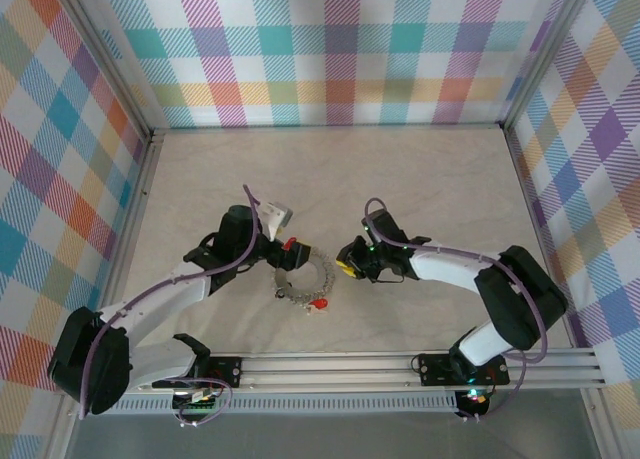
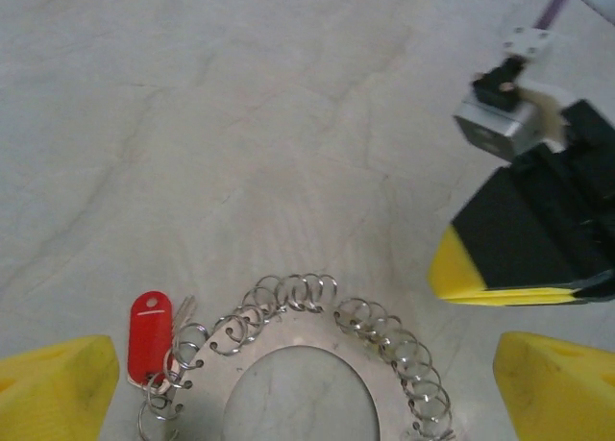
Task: Put the keys on the keyring
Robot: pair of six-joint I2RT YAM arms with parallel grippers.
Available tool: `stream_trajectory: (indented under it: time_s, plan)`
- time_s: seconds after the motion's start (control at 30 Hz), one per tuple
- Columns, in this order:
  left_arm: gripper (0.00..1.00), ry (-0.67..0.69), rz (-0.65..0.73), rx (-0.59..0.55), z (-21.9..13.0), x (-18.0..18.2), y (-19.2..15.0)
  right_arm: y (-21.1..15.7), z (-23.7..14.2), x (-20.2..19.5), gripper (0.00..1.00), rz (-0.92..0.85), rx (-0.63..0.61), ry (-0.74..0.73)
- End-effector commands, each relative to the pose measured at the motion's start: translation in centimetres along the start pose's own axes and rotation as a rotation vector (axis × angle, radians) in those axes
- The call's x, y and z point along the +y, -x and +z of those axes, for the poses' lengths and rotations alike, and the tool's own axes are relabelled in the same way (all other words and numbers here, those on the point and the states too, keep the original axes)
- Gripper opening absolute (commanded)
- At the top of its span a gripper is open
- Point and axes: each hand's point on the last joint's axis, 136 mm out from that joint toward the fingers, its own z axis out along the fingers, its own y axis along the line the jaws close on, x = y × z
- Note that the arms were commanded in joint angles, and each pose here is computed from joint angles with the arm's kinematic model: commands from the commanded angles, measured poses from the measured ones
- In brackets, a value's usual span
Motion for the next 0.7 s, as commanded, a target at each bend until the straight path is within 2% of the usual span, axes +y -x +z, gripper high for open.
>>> stream_trajectory:
  time_s: [0.0,0.07,0.23,0.47,0.67]
  plan:
    - [1.0,0.053,0.09,-0.078,-0.7,0.5,1.8,-0.6,1.3,0.9,0.19,0.059,0.01,0.053]
    - [1.0,0.086,0.069,-0.079,-0.8,1.1,1.9,-0.9,1.7,0.4,0.16,0.072,0.001,0.038]
    - [1.0,0.154,0.022,-0.067,-1.0,2.2,2.1,-0.9,1.7,-0.6,0.15,0.094,-0.019,0.01]
    - [1.0,0.156,0.02,-0.017,-1.1,2.3,0.9,-1.2,1.8,-2.8,0.13,0.168,-0.026,-0.098]
    - [1.0,0.18,0.004,-0.006,-1.2,2.7,0.1,-1.2,2.1,-2.0,0.15,0.168,-0.016,-0.096]
